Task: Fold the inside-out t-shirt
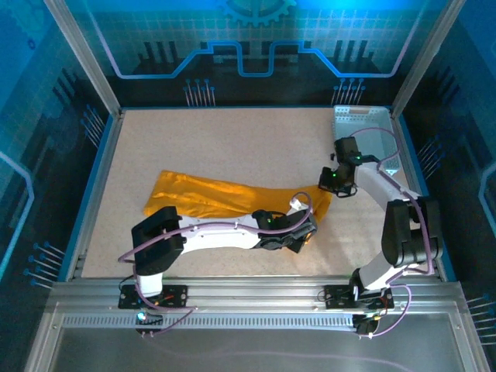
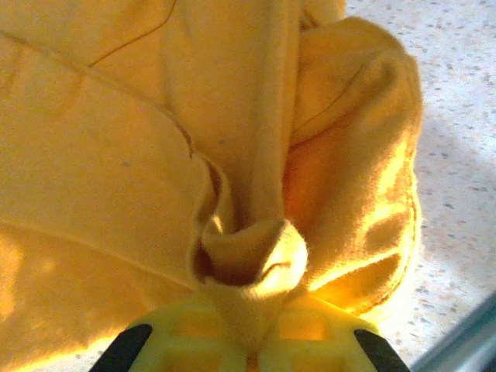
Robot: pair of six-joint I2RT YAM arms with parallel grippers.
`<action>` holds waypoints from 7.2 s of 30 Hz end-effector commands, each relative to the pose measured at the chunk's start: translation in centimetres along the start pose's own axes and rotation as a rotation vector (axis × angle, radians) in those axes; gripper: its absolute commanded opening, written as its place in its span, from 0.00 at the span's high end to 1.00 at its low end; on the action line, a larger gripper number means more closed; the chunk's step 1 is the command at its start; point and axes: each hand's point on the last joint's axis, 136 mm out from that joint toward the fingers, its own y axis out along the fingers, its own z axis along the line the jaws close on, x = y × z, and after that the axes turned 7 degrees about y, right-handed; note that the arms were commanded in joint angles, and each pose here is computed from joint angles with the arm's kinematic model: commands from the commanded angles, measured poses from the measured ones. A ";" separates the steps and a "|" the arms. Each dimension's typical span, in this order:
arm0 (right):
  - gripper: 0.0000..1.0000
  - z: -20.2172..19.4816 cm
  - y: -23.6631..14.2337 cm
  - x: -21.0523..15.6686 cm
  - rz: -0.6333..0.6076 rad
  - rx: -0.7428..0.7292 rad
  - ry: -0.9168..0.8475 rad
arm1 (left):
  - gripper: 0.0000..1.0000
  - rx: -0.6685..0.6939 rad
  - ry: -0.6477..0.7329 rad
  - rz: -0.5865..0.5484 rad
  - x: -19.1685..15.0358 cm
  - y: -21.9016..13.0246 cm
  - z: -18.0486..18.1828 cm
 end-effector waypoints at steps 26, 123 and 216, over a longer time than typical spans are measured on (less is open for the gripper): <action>1.00 17.3 -7.5 0.6 -0.082 0.021 -0.392 | 0.93 -0.050 -0.429 -0.277 2.4 -9.4 7.3; 0.34 22.0 -11.5 2.4 -0.130 -0.269 -0.737 | 0.44 0.657 -0.456 0.152 -6.9 -9.7 30.0; 0.47 12.4 1.1 -2.6 -0.002 0.258 -0.305 | 0.40 0.575 0.282 0.075 2.8 -3.4 19.8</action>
